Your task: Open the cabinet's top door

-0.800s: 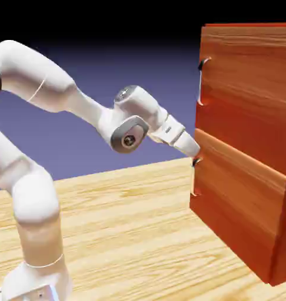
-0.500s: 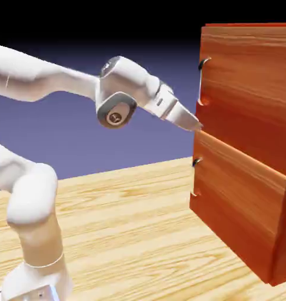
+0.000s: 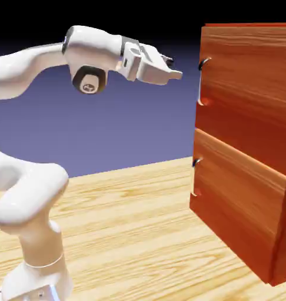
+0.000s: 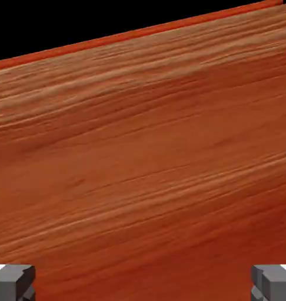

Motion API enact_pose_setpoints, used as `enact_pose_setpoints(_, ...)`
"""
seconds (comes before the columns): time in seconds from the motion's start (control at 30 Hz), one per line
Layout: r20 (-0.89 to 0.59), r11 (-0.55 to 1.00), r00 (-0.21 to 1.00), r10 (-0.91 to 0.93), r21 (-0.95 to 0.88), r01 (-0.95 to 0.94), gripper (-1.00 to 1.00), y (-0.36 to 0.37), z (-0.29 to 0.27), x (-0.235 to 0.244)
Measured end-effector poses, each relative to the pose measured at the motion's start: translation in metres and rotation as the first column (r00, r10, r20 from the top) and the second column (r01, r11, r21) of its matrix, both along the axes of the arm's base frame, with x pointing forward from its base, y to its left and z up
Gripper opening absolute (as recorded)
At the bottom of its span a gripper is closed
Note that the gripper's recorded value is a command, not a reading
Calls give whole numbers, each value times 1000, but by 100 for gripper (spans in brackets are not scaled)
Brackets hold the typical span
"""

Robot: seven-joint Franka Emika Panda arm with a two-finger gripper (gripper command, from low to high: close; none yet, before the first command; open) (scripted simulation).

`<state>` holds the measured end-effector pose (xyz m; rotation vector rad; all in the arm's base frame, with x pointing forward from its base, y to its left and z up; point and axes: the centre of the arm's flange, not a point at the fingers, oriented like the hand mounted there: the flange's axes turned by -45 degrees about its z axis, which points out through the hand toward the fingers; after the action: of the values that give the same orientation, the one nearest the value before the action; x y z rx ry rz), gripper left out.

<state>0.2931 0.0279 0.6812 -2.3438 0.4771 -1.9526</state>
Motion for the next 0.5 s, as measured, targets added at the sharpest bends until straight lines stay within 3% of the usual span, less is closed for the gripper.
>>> enact_pose_setpoints(0.27, 122, 998, 992, 27, -60, -20, 0, 61, 3, 9)
enact_pose_setpoints(0.5, 174, 988, 982, 78, -144, -53, 0, 109, -25, 49)
